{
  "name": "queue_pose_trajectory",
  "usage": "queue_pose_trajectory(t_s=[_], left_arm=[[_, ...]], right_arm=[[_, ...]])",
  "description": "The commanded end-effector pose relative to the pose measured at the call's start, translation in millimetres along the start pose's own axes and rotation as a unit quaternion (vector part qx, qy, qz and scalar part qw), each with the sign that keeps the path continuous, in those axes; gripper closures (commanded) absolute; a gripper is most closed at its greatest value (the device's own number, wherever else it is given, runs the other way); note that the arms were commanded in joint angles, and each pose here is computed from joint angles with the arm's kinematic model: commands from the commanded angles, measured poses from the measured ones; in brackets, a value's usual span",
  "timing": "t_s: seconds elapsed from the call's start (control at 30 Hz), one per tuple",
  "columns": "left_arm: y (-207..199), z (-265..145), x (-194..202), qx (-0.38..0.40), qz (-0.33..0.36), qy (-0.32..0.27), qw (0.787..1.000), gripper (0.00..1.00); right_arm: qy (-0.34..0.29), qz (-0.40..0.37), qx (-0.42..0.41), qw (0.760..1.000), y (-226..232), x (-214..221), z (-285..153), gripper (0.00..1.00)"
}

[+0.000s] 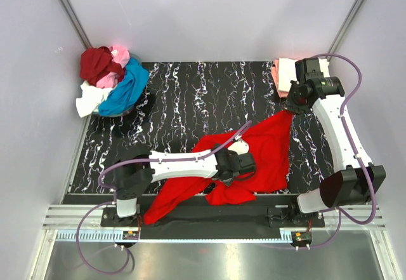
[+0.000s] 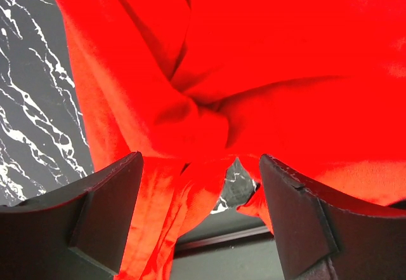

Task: Fold and stack the t-shirts
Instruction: Flatten the tshirt out

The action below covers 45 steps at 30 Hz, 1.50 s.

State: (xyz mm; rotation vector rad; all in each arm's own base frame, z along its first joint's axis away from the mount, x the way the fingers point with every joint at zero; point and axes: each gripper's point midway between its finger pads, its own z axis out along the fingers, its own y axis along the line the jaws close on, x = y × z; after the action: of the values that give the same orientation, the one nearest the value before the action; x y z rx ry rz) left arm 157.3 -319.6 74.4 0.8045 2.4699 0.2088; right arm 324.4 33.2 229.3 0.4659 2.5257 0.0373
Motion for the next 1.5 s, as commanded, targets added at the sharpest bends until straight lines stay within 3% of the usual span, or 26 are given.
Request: queue_pose_trajectory(t_s=[0.0, 0.27, 0.5, 0.57, 0.6, 0.77, 0.87, 1.03, 1.2, 1.23, 1.33, 1.37, 1.47], left_arm=[[-3.2, 3.1, -18.3, -0.010, -0.021, -0.029, 0.999, 0.21], [9.9, 15.4, -17.0, -0.039, -0.022, -0.022, 0.999, 0.40], [28.9, 20.9, -18.2, -0.043, -0.046, -0.032, 0.998, 0.76], [34.8, 23.5, -19.7, -0.047, -0.045, -0.032, 0.997, 0.95], [36.0, 23.9, -20.4, -0.047, -0.045, -0.033, 0.997, 1.00], [62.7, 5.4, -25.2, -0.069, -0.052, -0.053, 0.995, 1.00], [96.0, -48.1, -46.1, -0.069, -0.095, -0.106, 0.987, 1.00], [155.5, -169.2, -74.8, 0.012, -0.192, -0.238, 0.952, 1.00], [185.4, -258.1, -65.7, 0.117, -0.183, -0.355, 0.909, 1.00], [199.3, -282.1, -55.0, 0.155, -0.192, -0.388, 0.888, 1.00], [212.8, -308.3, -47.0, 0.204, -0.189, -0.442, 0.853, 1.00], [221.8, -324.5, -41.9, 0.230, -0.188, -0.471, 0.831, 1.00], [226.2, -336.7, -37.7, 0.249, -0.171, -0.502, 0.810, 1.00]], right_arm=[[-0.035, -0.002, -0.025, 0.999, 4.4, -13.1, -10.9, 1.00], [-0.035, -0.003, -0.026, 0.999, 3.0, -13.5, -10.1, 1.00], [-0.030, -0.004, -0.028, 0.999, 3.2, -11.1, -7.4, 1.00], [-0.030, -0.002, -0.029, 0.999, 3.1, -10.8, -8.1, 1.00], [-0.027, -0.003, -0.029, 0.999, 3.5, -9.5, -7.0, 1.00], [-0.033, -0.002, -0.024, 0.999, -1.4, -12.3, -19.3, 1.00], [-0.053, 0.013, -0.030, 0.998, -4.5, -20.7, -47.2, 1.00], [-0.101, 0.032, -0.080, 0.991, -1.5, -24.2, -120.3, 1.00], [-0.201, 0.041, -0.133, 0.970, -16.0, -13.7, -213.3, 1.00], [-0.215, 0.044, -0.146, 0.965, -17.7, -8.4, -227.2, 1.00], [-0.290, 0.076, -0.165, 0.940, -38.2, 7.8, -275.6, 1.00], [-0.325, 0.096, -0.167, 0.926, -51.2, 16.5, -296.5, 1.00], [-0.405, 0.162, -0.153, 0.887, -84.4, 23.2, -338.5, 1.00]])
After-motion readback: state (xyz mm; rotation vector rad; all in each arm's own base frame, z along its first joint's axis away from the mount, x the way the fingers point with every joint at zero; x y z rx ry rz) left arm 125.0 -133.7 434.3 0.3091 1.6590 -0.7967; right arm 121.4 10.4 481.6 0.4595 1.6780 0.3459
